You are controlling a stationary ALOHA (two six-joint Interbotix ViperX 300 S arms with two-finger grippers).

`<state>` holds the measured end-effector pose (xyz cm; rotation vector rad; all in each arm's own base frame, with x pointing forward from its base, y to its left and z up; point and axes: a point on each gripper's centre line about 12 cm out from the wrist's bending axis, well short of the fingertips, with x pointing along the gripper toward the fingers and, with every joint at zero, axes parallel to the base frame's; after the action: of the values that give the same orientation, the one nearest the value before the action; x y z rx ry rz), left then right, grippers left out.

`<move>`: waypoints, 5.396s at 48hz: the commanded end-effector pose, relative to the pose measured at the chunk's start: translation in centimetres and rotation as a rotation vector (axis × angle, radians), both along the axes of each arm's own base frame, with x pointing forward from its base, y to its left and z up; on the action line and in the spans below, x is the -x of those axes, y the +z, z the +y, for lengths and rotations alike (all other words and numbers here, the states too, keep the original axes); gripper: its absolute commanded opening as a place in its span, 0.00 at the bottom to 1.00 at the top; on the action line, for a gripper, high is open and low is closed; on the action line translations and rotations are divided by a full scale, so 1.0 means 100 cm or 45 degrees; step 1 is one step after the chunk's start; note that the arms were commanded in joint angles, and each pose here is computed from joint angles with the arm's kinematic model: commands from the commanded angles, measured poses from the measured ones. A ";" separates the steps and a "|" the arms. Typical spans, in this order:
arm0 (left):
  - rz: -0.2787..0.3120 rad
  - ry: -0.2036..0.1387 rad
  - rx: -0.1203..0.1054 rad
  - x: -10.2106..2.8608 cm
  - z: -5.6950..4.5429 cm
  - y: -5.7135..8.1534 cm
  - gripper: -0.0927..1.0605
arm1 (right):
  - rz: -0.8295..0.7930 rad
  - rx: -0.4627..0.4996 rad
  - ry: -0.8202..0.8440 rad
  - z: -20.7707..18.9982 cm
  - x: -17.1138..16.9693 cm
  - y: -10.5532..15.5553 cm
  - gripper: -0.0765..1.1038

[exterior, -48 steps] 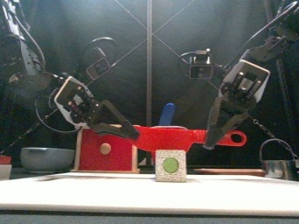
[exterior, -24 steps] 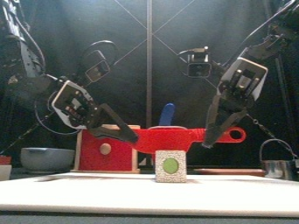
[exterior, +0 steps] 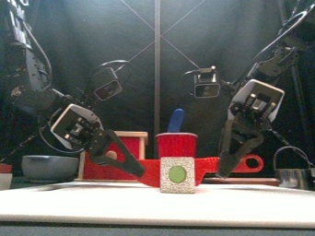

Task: Cut the sushi into 4 pieces with the knife
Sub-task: Cut the sushi into 4 pieces

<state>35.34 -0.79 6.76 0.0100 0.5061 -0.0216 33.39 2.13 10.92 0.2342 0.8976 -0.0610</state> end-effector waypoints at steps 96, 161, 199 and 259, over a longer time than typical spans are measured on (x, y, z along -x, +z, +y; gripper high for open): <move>0.032 -0.098 -0.034 -0.004 -0.019 0.042 0.15 | -0.104 -0.084 0.039 0.028 -0.010 0.040 0.25; 0.232 -0.022 -0.020 -0.005 -0.005 -0.016 0.14 | 0.050 -0.069 0.006 0.021 -0.010 0.001 0.25; -0.033 -0.123 -0.001 -0.001 -0.035 0.072 0.14 | -0.166 -0.111 0.054 0.034 -0.008 0.064 0.25; 0.287 -0.082 0.028 -0.003 -0.048 -0.024 0.14 | 0.111 -0.131 -0.002 0.046 -0.013 -0.024 0.25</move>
<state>35.83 -5.85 6.09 0.0014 0.6791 -0.1045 34.40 6.91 9.58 0.3291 0.9678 -0.0135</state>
